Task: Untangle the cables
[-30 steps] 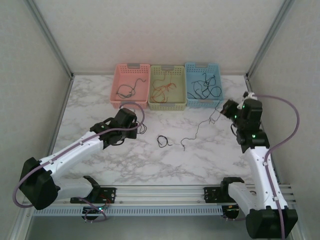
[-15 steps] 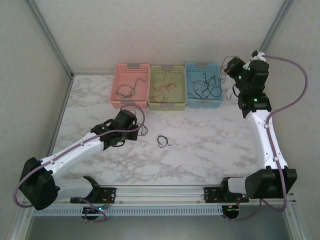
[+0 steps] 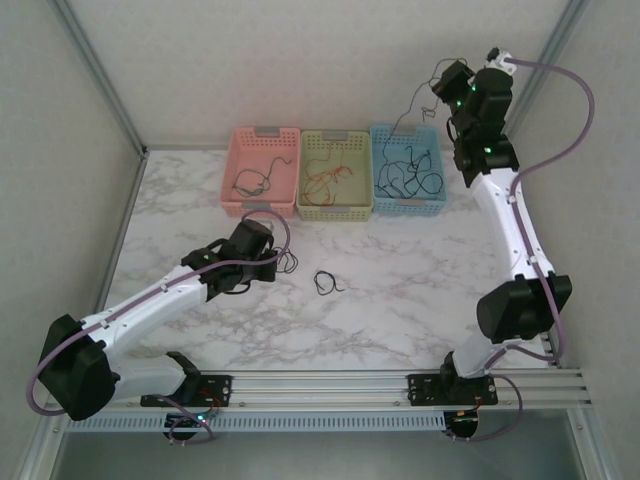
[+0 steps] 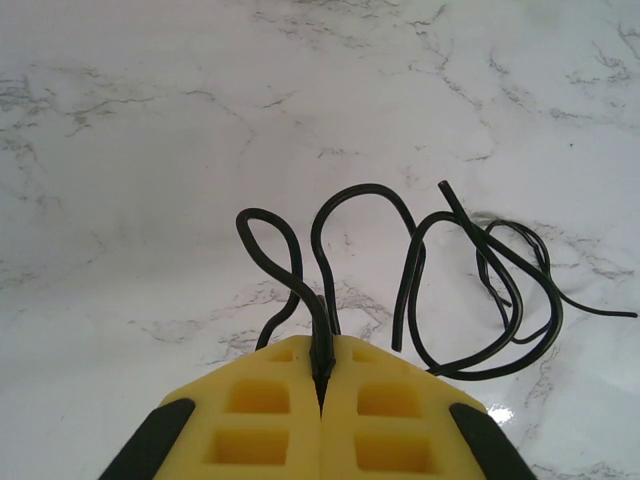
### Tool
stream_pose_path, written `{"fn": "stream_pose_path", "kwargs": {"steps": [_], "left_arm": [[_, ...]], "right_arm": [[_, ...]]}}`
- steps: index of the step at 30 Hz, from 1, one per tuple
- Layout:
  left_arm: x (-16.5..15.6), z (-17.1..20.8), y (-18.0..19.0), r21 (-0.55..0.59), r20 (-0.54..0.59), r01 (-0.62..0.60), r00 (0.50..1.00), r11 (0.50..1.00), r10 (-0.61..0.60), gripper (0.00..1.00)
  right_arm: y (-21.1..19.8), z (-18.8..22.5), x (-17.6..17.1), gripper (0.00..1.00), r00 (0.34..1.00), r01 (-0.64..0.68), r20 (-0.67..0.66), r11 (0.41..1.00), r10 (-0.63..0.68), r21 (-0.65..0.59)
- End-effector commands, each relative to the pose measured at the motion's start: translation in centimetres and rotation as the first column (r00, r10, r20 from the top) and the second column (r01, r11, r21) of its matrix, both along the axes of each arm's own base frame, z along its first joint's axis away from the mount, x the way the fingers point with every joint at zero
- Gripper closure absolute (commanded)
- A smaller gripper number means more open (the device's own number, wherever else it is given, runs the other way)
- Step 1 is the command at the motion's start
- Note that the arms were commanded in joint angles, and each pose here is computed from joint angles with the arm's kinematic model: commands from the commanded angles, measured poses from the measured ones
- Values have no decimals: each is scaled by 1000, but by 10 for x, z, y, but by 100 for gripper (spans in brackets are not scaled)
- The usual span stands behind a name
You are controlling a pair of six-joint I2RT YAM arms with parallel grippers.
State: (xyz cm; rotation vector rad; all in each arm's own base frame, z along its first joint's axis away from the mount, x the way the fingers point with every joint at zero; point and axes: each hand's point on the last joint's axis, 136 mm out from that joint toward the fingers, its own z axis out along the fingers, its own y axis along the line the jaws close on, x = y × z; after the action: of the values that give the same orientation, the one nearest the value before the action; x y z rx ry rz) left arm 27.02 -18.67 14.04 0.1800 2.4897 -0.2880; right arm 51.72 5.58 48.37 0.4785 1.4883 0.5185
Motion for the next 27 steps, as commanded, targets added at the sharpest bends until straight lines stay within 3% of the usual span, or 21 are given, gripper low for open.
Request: {"fn": "stream_pose_path", "kwargs": {"steps": [1,13,22,24,27], "left_arm": [[-1,2,-2,-23,4,10,1000,1000,-10,100],[1,0,-6,-24,-1,30,1000,999,-30,100],[2,1,-10,-35,0,39,999,999,-39,100],[2,0,-10,-40,-2,37,999,998,-38,100],[1,1,-11,-50,-5,37,999,998,-38,100]], "right_arm": [[-5,1,14,100,997,75,-14,997,-75,-34],[-6,-55,66,100,967,182,-168,981,-192,-70],[-10,-151,89,97,890,239,-372,964,-265,-115],[-14,-172,89,87,866,255,-411,958,-286,-129],[-14,-193,85,61,842,247,-456,958,-288,-150]]}}
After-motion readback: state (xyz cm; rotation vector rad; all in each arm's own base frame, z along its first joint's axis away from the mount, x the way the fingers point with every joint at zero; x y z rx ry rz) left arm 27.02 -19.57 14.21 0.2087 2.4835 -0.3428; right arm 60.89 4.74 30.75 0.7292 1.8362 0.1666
